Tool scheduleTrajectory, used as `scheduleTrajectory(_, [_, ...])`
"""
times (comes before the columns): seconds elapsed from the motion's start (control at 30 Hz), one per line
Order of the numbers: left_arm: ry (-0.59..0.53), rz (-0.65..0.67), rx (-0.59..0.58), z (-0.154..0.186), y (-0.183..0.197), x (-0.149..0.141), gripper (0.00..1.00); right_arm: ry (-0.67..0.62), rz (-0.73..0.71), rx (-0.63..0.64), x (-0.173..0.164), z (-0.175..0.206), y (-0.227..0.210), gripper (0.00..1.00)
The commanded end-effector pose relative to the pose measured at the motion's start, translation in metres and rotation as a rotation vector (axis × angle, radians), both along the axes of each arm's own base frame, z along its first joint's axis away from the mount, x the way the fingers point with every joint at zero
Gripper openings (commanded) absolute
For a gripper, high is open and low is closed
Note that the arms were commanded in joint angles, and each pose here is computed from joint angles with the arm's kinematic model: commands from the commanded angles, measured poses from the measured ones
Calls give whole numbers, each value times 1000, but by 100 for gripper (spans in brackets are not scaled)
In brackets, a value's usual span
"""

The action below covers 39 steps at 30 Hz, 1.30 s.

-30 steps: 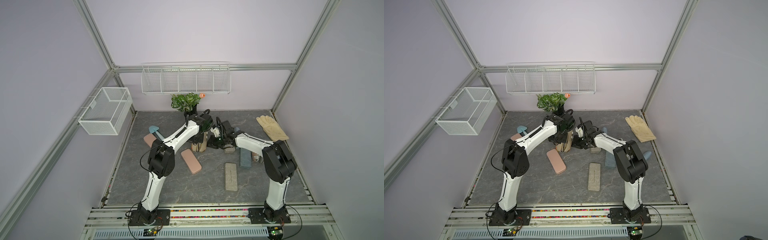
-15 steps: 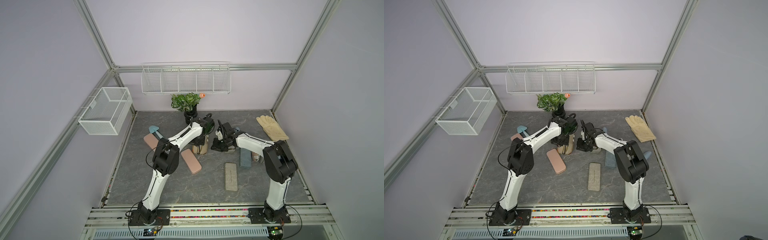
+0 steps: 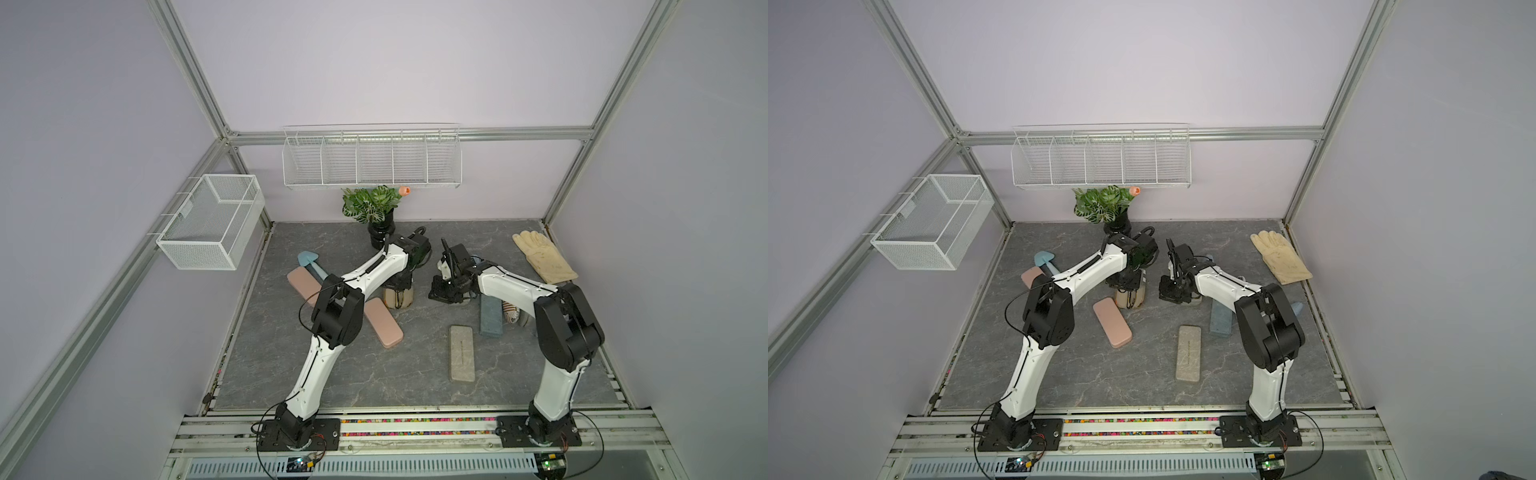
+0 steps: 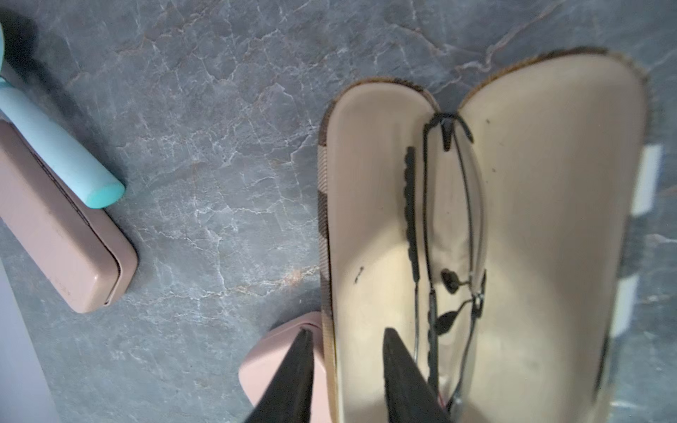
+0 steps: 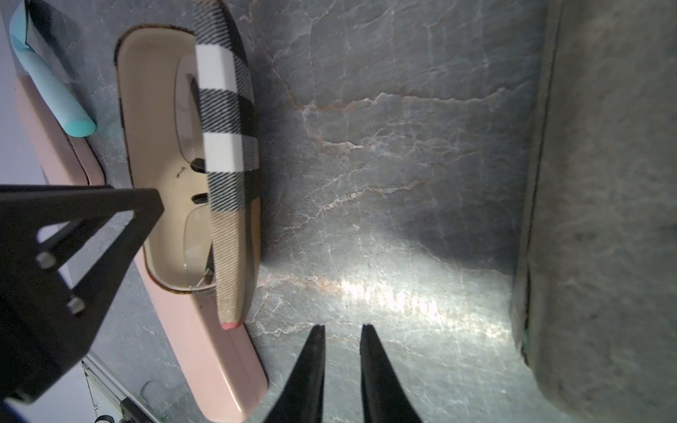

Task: Close the glasses case
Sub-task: Adjust the glasses case at the center of the board, then close the glasses case at the center of the board.

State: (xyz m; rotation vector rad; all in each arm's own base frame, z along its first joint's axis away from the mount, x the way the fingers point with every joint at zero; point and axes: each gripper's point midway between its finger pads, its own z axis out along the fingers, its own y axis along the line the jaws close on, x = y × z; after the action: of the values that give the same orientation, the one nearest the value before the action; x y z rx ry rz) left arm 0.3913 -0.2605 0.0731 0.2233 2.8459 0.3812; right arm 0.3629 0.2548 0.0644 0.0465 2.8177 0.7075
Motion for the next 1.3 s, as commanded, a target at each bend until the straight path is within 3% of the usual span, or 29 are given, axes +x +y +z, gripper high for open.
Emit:
scheduleTrajectory(0.0, [-32,13,7,6,0,5,37,-8,3,-6,-3,7,-5,21])
scheduleTrajectory(0.3, [-134,57,0,55,20,12,41,-8,41,-12,0,15,0,20])
scheduleTrajectory(0.37, [-146,90,-35,61,32,15,30,-3,66,-22,2,17,3,17])
scheduleTrajectory(0.43, [-130,129,-77,54,46,16,17,8,85,-39,5,16,4,14])
scheduleTrajectory(0.57, [-88,192,-206,32,64,18,6,26,124,-78,12,10,7,10])
scheduleTrajectory(0.83, [-16,209,-297,-16,58,20,1,45,144,-112,20,-9,10,7])
scheduleTrajectory(1.27, [25,207,-327,-36,46,23,0,93,169,-119,19,-36,24,7])
